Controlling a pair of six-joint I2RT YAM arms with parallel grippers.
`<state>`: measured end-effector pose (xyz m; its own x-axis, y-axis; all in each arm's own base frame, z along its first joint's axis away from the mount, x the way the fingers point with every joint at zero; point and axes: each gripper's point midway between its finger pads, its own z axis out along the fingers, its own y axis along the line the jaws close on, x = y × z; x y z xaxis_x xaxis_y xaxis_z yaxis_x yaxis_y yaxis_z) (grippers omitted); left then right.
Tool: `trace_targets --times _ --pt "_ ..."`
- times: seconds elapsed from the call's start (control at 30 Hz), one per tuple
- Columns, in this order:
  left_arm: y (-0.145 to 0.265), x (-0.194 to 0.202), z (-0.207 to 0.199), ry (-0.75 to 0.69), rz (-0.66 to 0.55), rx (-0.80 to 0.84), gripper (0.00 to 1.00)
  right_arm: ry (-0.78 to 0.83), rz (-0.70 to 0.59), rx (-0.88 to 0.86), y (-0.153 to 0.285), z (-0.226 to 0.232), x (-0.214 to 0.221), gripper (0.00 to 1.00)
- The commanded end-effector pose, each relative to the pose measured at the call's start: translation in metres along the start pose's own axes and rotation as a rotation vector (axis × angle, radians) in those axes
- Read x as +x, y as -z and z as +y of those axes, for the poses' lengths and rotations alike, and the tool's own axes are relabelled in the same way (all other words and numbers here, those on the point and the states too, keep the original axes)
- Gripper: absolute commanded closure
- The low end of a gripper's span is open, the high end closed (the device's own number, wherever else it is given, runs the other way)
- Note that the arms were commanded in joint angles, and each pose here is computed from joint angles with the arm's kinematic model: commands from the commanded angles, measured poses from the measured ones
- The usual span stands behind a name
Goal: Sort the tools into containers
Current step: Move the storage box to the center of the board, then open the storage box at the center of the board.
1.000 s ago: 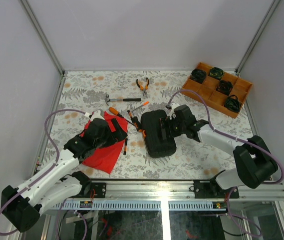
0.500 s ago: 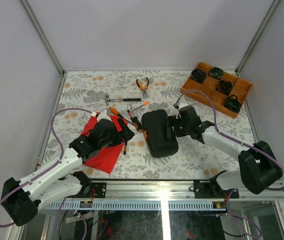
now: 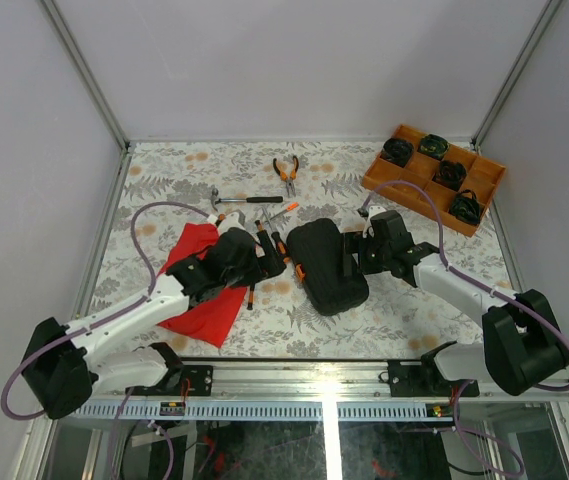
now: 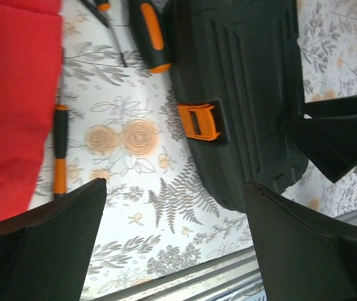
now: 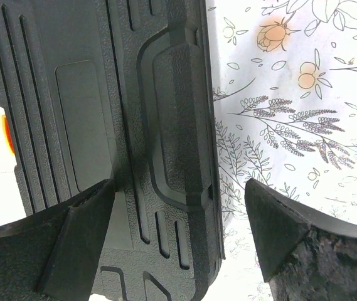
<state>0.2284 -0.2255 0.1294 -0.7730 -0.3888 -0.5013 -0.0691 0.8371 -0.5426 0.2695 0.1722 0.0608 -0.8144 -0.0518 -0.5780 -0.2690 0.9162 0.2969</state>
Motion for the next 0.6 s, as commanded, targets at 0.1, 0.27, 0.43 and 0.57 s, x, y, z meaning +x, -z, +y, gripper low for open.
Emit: trace_targets --times 0.1,0.27,0.43,0.57 --pt "-0.022 0.0 -0.036 -0.007 -0.025 -0.017 0.2 0.001 0.101 0.1 0.001 -0.022 0.03 0.11" --pt "-0.042 0.017 -0.033 0.029 0.004 -0.078 0.34 -0.017 0.11 0.094 -0.001 -0.022 0.035 0.12" --pt "-0.059 0.026 -0.035 0.04 0.029 -0.092 0.36 -0.024 0.107 0.12 0.0 -0.026 0.034 0.14" --pt "-0.067 0.026 -0.04 0.018 0.031 -0.087 0.36 -0.047 0.113 0.089 0.002 -0.02 0.038 0.18"
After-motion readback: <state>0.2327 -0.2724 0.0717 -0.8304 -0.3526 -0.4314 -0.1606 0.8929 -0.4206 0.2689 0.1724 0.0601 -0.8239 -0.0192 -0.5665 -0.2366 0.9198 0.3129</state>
